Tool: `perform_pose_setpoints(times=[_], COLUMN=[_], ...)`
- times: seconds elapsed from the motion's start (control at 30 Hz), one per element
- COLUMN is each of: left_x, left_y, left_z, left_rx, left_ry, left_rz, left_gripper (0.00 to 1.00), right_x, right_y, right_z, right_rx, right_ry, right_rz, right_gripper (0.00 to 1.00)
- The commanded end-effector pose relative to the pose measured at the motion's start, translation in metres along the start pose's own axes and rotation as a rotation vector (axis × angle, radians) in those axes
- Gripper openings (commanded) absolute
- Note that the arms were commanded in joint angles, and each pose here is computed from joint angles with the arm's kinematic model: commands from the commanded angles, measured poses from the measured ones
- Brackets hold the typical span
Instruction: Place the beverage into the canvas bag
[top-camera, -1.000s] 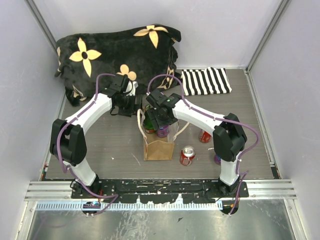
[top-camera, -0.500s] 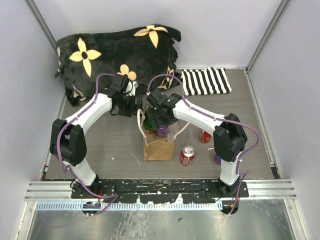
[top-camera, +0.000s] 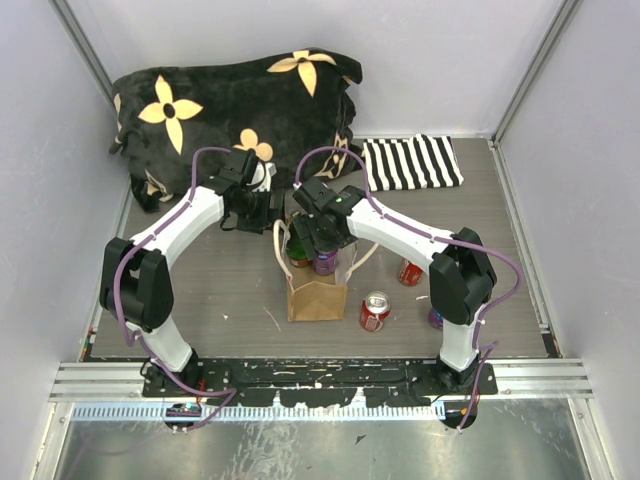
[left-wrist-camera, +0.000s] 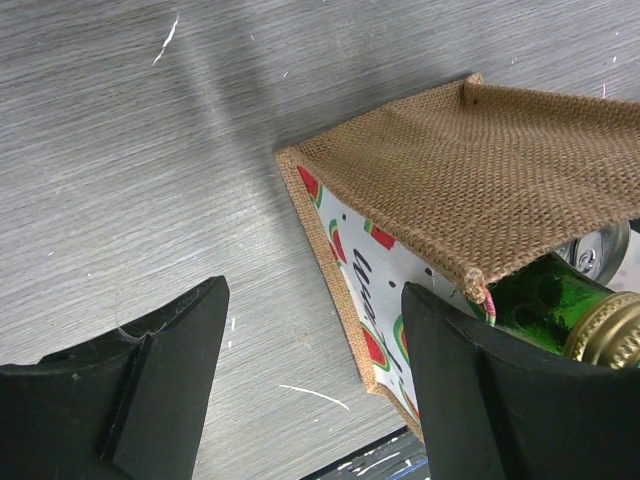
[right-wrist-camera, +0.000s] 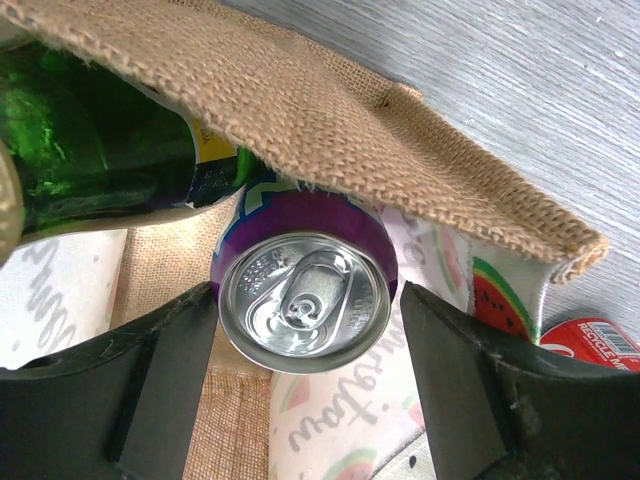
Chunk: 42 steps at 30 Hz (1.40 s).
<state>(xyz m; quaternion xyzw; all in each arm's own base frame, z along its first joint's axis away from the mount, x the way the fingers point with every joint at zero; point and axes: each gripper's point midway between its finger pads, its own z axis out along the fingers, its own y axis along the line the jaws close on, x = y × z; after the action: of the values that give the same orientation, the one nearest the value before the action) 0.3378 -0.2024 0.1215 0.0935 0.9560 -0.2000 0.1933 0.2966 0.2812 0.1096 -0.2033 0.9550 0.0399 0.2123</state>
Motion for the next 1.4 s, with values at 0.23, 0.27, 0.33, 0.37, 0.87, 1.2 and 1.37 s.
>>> perform_pose_setpoints(times=[0.23,0.27,0.33,0.37,0.87,1.2,1.37], left_x=[-0.001,0.0,-0.001,-0.001,0.002,0.013,0.016], left_y=[-0.011,-0.011,-0.011,-0.011,-0.011,-0.008,-0.007], left_z=[-0.006,-0.006,-0.006,-0.006,-0.01,-0.013,-0.012], left_rx=[0.042,0.043,0.043,0.044,0.044,0.041,0.041], left_ry=[-0.008,-0.007,-0.007,-0.008,-0.013,-0.012,-0.003], left_rz=[0.009,0.009,0.009,0.009,0.018,0.031,0.03], left_gripper=[0.77,0.77,0.77,0.77,0.77,0.77,0.77], right_x=[-0.055,-0.058,-0.062,-0.067,-0.114,0.0,0.039], right_y=[-0.006,-0.005,-0.005,-0.004,-0.138,-0.199,-0.2], right_z=[-0.066,-0.069,-0.073,-0.078,-0.14,-0.096,-0.083], right_rx=[0.006,0.005,0.002,-0.003,0.22,0.219,0.203], right_ry=[-0.216,-0.222,-0.235,-0.249,-0.366,-0.058,0.03], right_rz=[0.032,0.032,0.038,0.042,0.27,0.422,0.446], right_gripper=[0.79,0.79,0.79,0.79,0.79,0.81,0.81])
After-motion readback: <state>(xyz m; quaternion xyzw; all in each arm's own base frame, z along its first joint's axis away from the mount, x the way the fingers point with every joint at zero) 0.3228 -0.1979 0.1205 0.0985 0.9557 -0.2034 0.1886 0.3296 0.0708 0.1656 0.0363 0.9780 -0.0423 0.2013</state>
